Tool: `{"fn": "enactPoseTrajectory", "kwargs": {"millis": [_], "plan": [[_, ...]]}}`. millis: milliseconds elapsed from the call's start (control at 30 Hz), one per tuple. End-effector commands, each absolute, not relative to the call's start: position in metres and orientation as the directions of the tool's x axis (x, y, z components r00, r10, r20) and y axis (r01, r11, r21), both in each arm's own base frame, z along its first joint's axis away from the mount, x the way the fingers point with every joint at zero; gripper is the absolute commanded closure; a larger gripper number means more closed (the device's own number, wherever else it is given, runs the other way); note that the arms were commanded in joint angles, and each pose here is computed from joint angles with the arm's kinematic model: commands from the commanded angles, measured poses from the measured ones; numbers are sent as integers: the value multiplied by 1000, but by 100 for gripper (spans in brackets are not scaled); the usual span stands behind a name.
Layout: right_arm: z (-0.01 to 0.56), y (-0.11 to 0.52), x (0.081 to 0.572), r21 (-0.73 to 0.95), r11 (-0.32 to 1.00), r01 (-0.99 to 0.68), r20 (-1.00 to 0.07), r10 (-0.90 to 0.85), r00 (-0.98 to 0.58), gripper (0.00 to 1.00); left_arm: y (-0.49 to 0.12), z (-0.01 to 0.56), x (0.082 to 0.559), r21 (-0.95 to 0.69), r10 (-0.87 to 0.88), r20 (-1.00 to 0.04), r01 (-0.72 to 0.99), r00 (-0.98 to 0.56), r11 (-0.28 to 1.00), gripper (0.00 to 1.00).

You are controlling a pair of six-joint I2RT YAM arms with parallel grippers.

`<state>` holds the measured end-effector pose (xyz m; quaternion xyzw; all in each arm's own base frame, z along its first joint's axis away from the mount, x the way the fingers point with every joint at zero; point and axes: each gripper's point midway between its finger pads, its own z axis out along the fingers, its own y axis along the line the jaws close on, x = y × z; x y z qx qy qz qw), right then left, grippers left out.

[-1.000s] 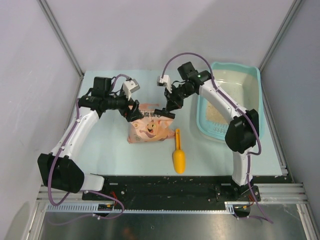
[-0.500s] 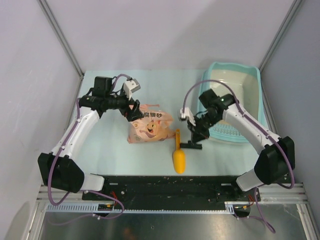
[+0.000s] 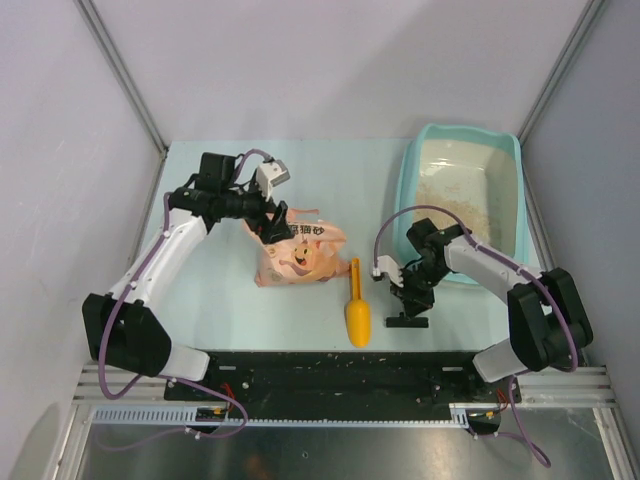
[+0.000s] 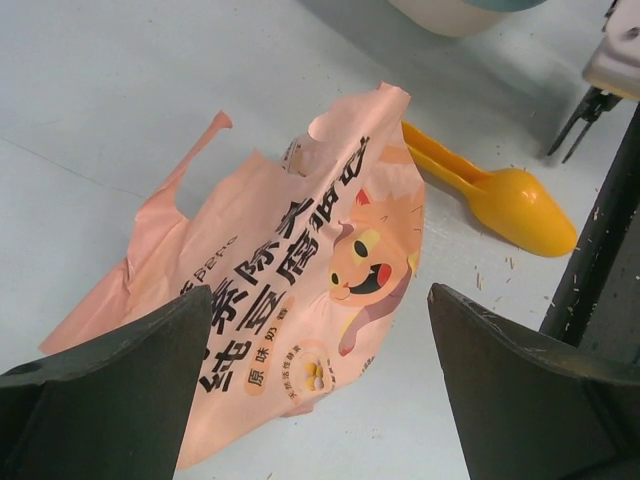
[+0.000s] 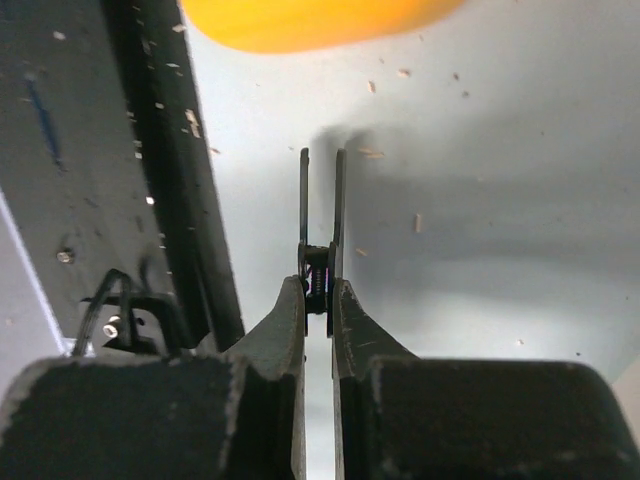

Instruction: Fill the litter box with clean litter

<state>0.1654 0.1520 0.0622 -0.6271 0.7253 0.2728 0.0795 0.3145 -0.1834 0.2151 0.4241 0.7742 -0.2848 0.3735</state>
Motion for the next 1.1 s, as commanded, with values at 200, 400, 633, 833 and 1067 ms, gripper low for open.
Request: {"fn": "enactPoseTrajectory", "kwargs": {"millis": [200,400,633,833,1067], "plan": [[49,138,187,146,25,-989,-457,-885,-89,61,-174,266,342,-307,145,-840,678,-523,668,0],[132,151,200,-79,42,-996,-576,-818,11,28,-118,273,374,-350,-37,-812,434,-583,830,0],[179,173,232,-210,233,-950,-680,-733,-29,15,-63,224,401,-538,-297,-643,140,-706,831,0],[213,187,265,-182,437,-881,-751,-640,-162,15,-96,189,398,-750,-347,-410,95,-843,655,0],[225,197,271,-136,495,-858,-779,-589,-216,15,-105,154,416,-810,-344,-283,31,-895,586,2]]}}
